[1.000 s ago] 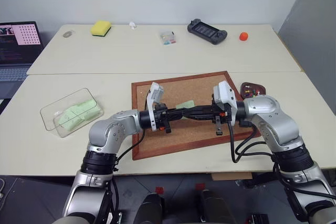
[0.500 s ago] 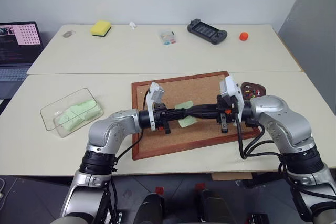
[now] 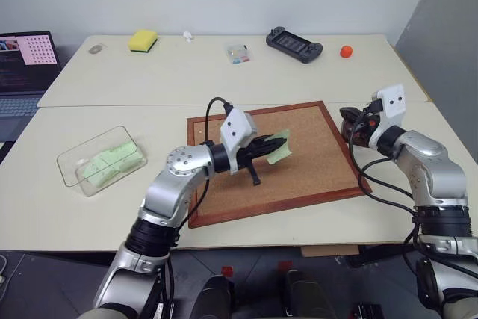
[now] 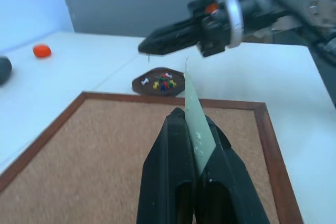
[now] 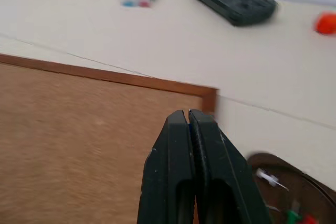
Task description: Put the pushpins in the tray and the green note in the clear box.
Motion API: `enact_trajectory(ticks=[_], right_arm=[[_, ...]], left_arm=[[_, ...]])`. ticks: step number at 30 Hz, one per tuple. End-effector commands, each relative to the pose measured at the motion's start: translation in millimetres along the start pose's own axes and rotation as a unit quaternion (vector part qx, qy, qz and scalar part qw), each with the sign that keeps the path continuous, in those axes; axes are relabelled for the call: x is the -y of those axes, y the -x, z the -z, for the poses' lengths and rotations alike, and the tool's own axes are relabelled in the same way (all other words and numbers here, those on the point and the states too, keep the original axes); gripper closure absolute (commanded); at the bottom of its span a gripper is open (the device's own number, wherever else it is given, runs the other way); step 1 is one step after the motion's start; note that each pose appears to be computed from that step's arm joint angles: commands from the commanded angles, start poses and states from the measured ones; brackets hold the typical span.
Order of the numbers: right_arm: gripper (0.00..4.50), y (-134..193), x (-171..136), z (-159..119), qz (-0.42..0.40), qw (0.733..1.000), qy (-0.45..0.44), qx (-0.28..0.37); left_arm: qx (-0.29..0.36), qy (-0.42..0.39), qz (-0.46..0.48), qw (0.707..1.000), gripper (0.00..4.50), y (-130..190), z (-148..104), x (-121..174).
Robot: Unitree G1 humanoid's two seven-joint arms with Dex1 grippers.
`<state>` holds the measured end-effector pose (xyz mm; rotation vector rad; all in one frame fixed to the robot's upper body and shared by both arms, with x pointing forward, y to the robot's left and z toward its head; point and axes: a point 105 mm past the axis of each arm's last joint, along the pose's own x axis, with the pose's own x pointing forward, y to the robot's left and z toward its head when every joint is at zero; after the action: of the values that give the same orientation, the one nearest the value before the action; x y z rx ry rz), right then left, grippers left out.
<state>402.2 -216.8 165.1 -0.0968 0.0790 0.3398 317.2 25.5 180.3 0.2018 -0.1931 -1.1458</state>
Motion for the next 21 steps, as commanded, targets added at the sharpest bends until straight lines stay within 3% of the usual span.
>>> enact_trajectory(ticks=[1,12,21], right_arm=[[4.5,-8.2,28.4,3.0,0.066,0.998,-0.014,0.009],[4.5,-21.9,44.7,15.0,0.116,0.993,-0.019,-0.003],[2.49,-15.8,44.6,13.6,0.124,0.992,-0.006,-0.001]], left_arm=[[0.008,-0.016,-0.021,1.0,4.49,-1.6,-1.1,4.1],[0.0,-0.008,-0.047,0.999,4.49,0.8,-1.9,6.6],[-0.006,-0.004,-0.062,0.998,4.5,3.0,0.0,3.8]])
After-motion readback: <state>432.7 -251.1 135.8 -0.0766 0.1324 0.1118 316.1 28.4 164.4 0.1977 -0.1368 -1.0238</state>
